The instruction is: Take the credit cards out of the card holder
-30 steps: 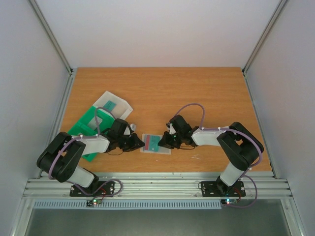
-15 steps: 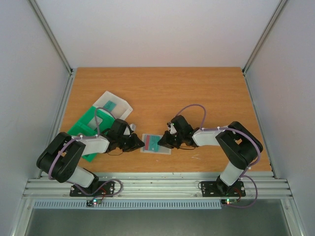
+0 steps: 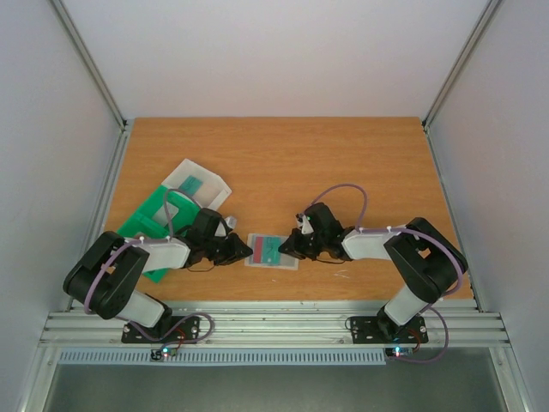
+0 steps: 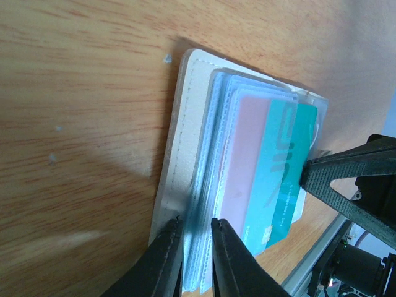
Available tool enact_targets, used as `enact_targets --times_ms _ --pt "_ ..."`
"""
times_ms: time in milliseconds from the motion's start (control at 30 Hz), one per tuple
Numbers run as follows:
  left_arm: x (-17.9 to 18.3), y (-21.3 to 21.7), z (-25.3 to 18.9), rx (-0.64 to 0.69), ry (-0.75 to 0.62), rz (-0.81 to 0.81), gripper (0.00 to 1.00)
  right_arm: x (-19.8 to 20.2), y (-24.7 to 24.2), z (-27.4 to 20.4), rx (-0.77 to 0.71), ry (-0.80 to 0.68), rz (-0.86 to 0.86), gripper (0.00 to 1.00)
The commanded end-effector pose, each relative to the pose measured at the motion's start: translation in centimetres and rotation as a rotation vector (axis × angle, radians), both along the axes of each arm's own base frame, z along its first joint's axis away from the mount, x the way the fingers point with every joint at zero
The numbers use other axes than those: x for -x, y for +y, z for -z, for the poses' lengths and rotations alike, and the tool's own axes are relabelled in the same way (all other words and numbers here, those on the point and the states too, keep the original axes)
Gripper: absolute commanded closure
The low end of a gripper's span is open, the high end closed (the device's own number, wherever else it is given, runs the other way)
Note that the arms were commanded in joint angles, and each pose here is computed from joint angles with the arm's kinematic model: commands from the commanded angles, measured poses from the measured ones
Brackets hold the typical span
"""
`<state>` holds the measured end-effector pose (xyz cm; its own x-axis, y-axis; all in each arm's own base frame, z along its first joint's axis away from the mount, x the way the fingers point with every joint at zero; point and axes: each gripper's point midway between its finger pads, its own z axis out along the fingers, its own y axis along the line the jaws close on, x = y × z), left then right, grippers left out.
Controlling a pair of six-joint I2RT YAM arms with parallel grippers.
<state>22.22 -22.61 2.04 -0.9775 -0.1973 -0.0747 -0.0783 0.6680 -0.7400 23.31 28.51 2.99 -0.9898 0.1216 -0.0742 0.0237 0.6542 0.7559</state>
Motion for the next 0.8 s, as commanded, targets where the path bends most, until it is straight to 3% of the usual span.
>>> enact_targets --times_ms 0,767 --pt "1.1 1.1 1.3 -0.042 0.039 -0.030 0.85 -0.2 -0.3 -0.7 -0.012 -0.023 0.016 0.99" --pt "1.2 1.1 0.8 -0.016 0.038 -0.053 0.83 -0.4 1.5 -1.5 -0.128 -0.021 -0.020 0.99"
